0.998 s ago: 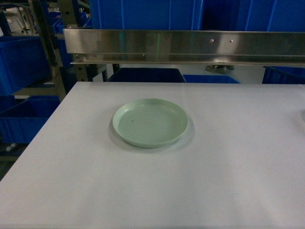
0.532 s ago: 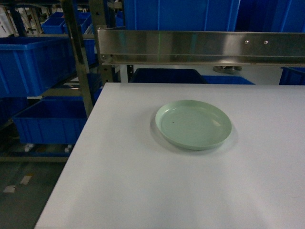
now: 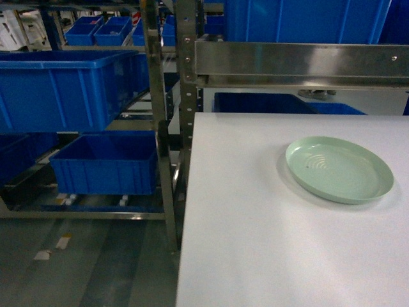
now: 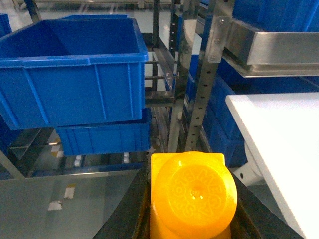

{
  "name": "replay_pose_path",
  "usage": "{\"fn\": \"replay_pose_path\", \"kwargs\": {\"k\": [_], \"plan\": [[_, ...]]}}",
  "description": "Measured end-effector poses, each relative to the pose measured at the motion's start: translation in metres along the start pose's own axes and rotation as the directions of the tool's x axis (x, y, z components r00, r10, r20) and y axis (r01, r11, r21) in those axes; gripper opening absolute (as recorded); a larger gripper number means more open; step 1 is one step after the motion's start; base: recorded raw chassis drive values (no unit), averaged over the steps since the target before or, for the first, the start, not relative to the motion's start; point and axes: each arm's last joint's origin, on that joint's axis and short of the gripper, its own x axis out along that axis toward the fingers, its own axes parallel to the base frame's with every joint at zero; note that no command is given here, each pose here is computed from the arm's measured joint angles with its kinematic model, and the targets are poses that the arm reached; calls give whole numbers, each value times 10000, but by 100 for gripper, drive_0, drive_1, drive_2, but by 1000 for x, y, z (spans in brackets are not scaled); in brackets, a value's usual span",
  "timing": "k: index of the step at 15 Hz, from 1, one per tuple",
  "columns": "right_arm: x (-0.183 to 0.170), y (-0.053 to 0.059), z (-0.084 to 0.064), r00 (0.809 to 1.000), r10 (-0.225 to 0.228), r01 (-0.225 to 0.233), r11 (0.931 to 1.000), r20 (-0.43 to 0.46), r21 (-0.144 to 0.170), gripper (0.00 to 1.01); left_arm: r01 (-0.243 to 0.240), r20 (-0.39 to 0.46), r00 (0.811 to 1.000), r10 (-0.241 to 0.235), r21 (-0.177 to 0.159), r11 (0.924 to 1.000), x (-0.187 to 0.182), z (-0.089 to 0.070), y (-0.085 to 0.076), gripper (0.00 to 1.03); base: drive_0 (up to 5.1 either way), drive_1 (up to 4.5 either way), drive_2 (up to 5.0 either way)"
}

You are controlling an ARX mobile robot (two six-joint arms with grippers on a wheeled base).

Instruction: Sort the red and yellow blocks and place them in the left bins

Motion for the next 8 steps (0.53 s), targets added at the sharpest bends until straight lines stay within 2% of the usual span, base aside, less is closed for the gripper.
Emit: {"fn": "replay_pose_path", "kwargs": {"k": [8], "plan": [[0,0,0,10000,0,0,10000,27,-1,28,0,-19,10000,-1,-4,10000,0,0,0,27,-500,240,240]]}}
